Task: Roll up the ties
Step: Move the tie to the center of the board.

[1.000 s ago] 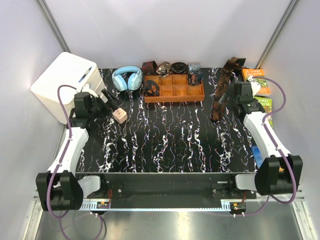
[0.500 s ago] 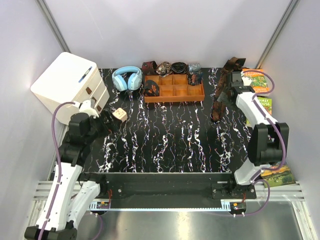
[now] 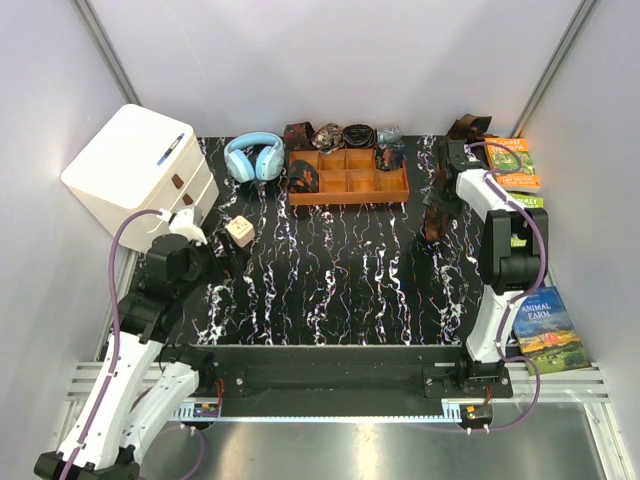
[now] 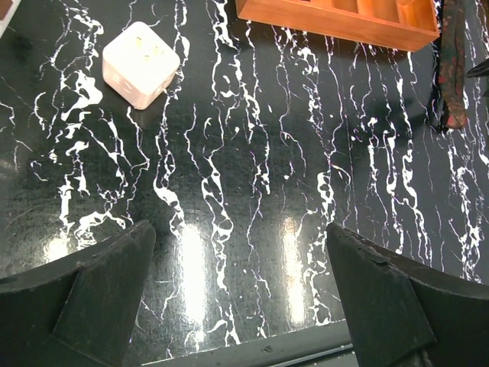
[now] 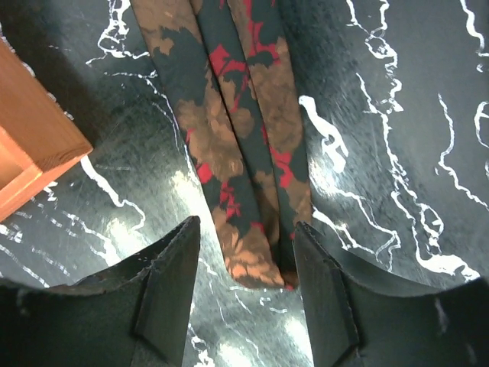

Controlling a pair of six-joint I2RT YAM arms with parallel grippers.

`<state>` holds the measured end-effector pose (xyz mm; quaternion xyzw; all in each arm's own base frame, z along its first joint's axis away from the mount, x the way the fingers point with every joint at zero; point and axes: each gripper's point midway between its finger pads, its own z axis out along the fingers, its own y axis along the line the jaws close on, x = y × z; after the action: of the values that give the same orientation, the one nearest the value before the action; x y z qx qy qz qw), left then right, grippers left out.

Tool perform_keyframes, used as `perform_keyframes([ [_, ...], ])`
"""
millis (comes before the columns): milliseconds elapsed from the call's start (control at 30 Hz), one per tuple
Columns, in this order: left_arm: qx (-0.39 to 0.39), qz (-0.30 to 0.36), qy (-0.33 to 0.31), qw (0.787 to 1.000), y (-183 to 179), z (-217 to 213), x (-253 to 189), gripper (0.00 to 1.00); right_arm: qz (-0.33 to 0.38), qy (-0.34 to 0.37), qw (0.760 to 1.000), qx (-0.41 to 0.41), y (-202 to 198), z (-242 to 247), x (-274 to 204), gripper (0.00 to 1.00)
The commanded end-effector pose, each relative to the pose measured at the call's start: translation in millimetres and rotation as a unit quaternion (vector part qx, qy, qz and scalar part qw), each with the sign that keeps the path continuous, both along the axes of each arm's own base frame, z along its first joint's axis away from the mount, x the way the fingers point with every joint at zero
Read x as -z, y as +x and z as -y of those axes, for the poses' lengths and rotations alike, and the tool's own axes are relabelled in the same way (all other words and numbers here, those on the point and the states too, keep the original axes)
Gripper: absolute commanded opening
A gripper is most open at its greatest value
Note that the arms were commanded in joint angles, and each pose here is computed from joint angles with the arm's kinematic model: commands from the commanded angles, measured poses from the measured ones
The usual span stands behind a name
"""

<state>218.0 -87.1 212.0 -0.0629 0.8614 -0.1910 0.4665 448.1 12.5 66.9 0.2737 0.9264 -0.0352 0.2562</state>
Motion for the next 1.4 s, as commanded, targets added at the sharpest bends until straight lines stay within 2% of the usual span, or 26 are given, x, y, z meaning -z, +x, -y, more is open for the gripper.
perform_keyframes([
  [0, -0.005, 0.017, 0.006, 1.000, 3, -3, -5, 0.97, -0.002, 0.008, 1.000, -0.021, 13, -7, 6, 0.62],
  [400, -0.008, 0.018, 0.005, 1.000, 4, -3, -6, 0.97, -0.031, -0.008, 0.997, -0.064, 15, -18, 34, 0.62],
  [500, -0.008, 0.017, 0.004, 1.000, 4, -3, -5, 0.97, -0.031, -0.018, 0.997, -0.070, 16, -19, 33, 0.55],
  [633, -0.008, 0.018, 0.004, 1.000, 4, -3, -6, 0.97, -0.028, -0.026, 0.996, -0.074, 17, -20, 30, 0.29],
  [867, -0.008, 0.020, 0.003, 1.000, 3, -3, -7, 0.97, -0.021, -0.031, 0.996, -0.079, 19, -19, 19, 0.08],
  [1000, -0.008, 0.020, 0.003, 1.000, 3, -3, -7, 0.97, -0.007, -0.055, 0.996, -0.065, 19, -9, -4, 0.01],
  [1167, -0.009, 0.023, 0.003, 1.000, 3, -4, -8, 0.97, 0.012, -0.080, 0.996, -0.036, 10, 4, -24, 0.00],
  [1367, -0.008, 0.023, 0.003, 1.000, 2, -3, -8, 0.97, 0.002, -0.079, 0.997, -0.005, -13, 10, -15, 0.00],
])
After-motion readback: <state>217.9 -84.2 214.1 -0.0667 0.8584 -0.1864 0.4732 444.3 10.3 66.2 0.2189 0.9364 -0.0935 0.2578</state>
